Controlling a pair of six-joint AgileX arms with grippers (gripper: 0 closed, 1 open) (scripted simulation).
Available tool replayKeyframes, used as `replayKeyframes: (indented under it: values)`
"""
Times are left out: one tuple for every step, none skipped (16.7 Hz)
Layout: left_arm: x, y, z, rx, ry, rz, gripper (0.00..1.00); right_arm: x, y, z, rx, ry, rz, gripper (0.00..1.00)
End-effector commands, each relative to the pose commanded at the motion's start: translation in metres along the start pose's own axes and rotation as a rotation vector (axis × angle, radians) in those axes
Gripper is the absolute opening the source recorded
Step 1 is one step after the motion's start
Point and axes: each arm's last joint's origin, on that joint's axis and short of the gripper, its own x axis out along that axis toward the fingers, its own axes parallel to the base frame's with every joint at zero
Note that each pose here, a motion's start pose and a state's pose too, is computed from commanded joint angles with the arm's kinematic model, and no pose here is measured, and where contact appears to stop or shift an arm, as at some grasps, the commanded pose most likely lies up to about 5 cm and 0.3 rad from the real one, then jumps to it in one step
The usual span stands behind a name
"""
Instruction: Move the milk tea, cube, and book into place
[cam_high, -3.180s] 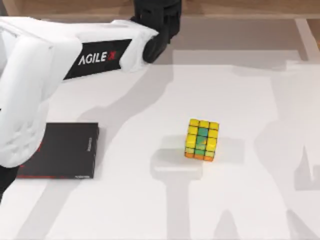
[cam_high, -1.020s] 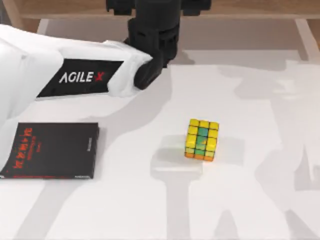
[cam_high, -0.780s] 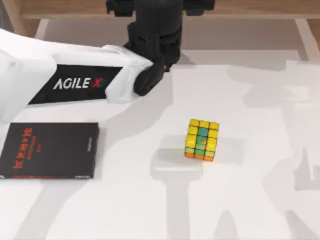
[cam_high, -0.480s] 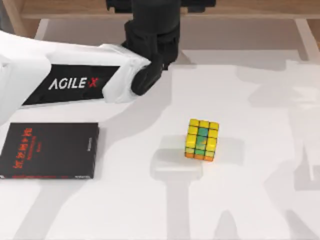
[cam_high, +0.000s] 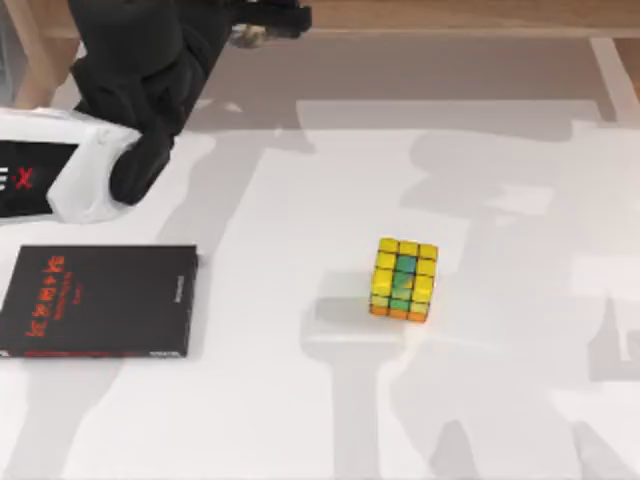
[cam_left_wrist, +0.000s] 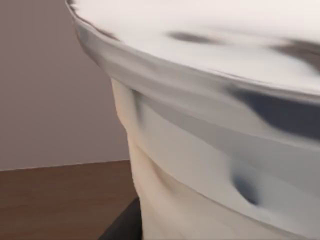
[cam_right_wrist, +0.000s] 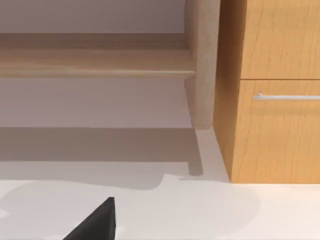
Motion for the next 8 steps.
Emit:
replayKeyframes:
  values:
    - [-0.008,0.023,-0.004,0.008,0.009,-0.015,0.00,0.000,0.000,0.000,0.000,0.000,0.000,1.00]
    - [-0.017,0.047,-0.010,0.016,0.024,-0.024,0.00,0.000,0.000,0.000,0.000,0.000,0.000,1.00]
    - [-0.028,0.071,-0.018,0.023,0.044,-0.026,0.00,0.000,0.000,0.000,0.000,0.000,0.000,1.00]
    - [-0.038,0.094,-0.027,0.028,0.068,-0.023,0.00,0.000,0.000,0.000,0.000,0.000,0.000,1.00]
    - [-0.050,0.118,-0.036,0.030,0.093,-0.013,0.00,0.000,0.000,0.000,0.000,0.000,0.000,1.00]
    - [-0.061,0.141,-0.045,0.030,0.118,0.004,0.00,0.000,0.000,0.000,0.000,0.000,0.000,1.00]
    - [-0.071,0.163,-0.054,0.029,0.139,0.028,0.00,0.000,0.000,0.000,0.000,0.000,0.000,1.00]
    - [-0.081,0.184,-0.061,0.026,0.157,0.058,0.00,0.000,0.000,0.000,0.000,0.000,0.000,1.00]
